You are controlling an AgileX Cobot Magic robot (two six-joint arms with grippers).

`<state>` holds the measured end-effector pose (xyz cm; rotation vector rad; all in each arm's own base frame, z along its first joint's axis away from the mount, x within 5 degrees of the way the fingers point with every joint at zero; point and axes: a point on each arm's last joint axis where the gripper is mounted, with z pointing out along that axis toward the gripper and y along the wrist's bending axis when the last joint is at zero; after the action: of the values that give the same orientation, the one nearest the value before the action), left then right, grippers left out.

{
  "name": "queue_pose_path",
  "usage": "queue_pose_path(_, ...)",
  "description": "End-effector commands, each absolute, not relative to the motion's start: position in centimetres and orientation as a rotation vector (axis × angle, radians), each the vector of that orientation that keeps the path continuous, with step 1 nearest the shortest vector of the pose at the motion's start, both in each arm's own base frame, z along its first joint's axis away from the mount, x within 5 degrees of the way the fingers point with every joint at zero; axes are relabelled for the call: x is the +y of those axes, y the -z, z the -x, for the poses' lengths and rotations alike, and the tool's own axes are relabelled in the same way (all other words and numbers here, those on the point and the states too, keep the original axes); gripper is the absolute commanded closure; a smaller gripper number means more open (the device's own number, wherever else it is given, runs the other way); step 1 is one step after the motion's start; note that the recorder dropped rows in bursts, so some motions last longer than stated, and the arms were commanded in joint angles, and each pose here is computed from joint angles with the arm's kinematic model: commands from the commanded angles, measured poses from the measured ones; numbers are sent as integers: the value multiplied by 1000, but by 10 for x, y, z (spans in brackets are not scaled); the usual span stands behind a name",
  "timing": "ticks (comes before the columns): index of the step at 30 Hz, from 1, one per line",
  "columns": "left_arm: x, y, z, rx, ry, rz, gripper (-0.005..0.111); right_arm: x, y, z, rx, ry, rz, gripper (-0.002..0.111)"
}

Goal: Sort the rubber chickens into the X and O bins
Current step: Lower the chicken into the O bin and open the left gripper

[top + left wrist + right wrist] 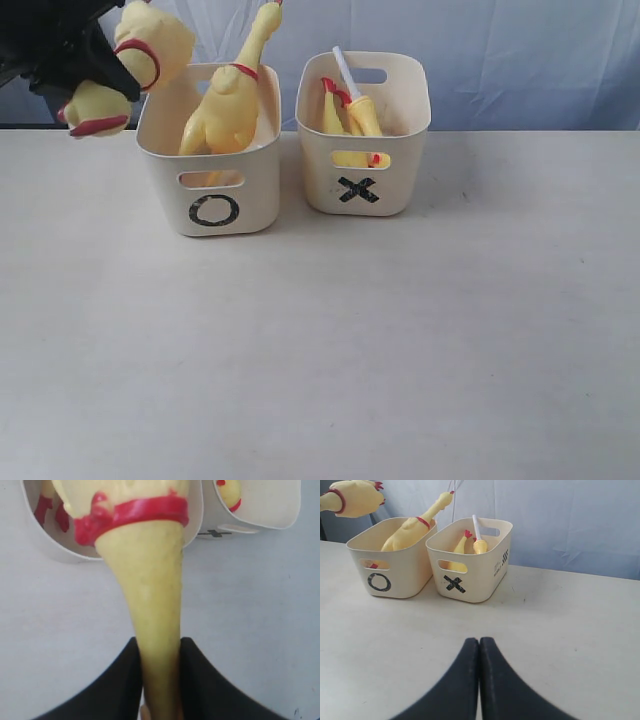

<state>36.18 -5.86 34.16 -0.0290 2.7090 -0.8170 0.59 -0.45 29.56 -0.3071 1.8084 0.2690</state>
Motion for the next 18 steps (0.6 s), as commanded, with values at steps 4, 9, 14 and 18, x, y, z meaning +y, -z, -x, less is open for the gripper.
queue_pose_path(4, -59, -341, -380, 2680, 825, 59, 107, -5, -295, -6, 1803, -261, 305, 108)
queue_pose_path(9, -57, -327, -389, 2719, 801, 69, 107, -5, -295, -6, 1803, -261, 305, 108)
queue_pose_path(14, -55, -319, -391, 2753, 729, 66, 107, -5, -295, -6, 1803, -261, 305, 108)
queue_pose_path(18, -55, -320, -391, 2753, 730, 66, 107, -5, -295, -6, 1803, -261, 305, 108)
